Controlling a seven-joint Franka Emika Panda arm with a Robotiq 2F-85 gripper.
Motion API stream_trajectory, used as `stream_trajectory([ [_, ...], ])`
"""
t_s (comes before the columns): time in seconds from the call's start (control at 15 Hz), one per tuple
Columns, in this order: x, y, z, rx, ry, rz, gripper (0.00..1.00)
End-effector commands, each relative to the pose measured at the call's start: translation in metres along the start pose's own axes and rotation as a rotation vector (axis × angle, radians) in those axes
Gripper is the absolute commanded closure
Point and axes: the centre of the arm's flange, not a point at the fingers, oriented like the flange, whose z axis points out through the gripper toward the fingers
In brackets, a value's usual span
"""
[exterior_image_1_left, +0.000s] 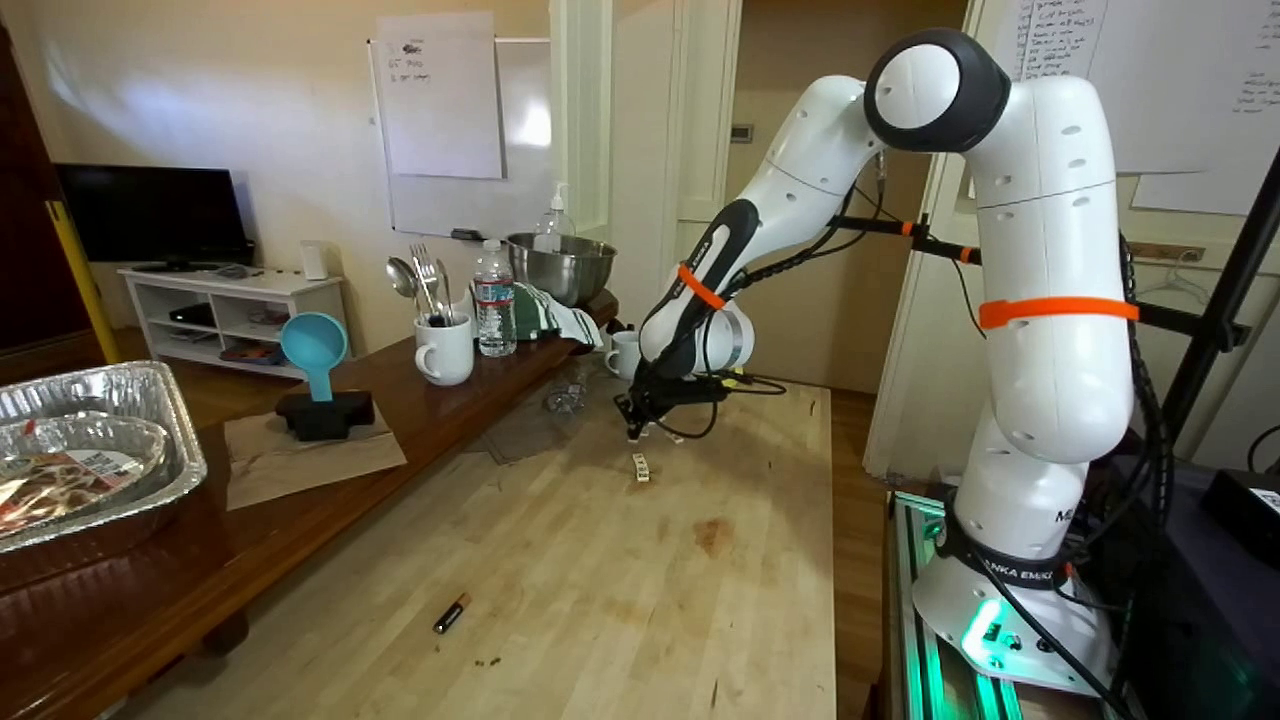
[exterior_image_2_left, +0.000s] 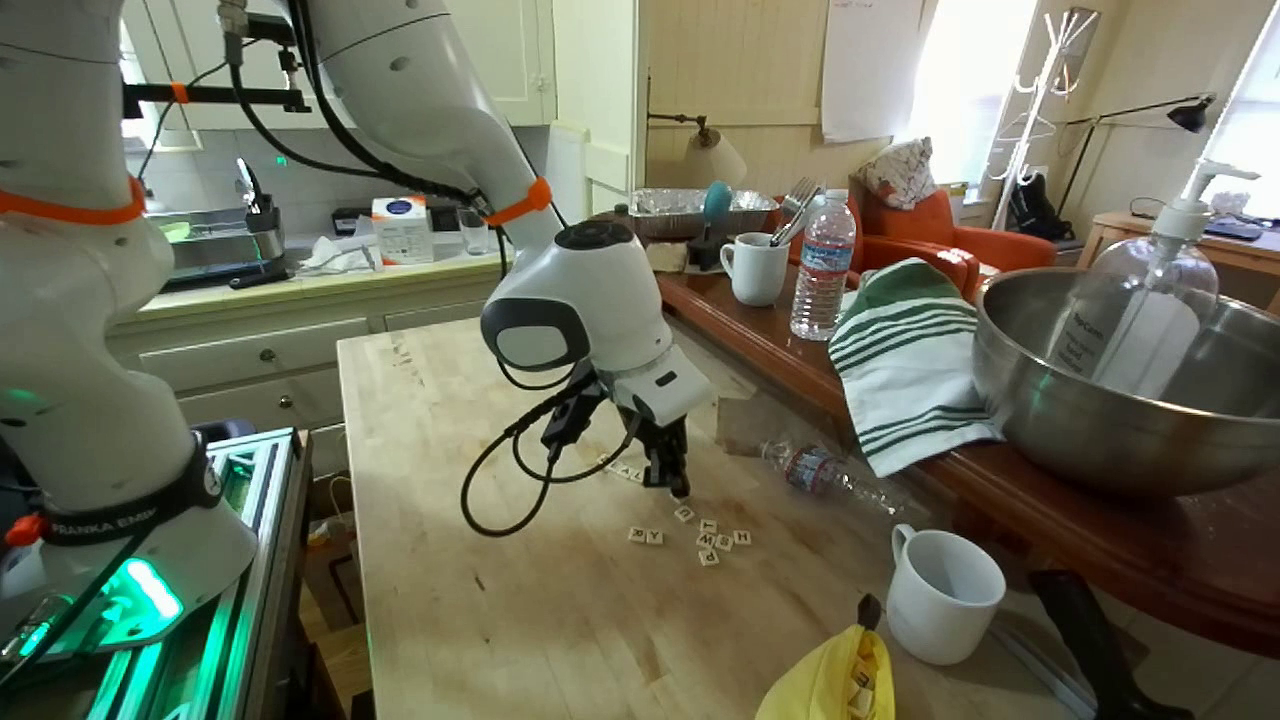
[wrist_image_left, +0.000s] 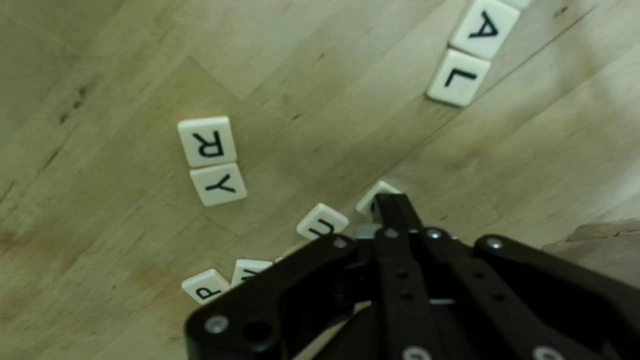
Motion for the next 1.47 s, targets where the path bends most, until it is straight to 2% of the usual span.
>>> stream_trajectory([
  [0.0,-0.027,0.005,0.0,0.002,-0.079,-0.028,1.0],
  [0.6,-0.042,0.001,-0.004,0.015,-0.108,-0.086,1.0],
  [1.4,-0.043,-0.005,-0.001,0.047,-0.123,-0.126,1.0],
])
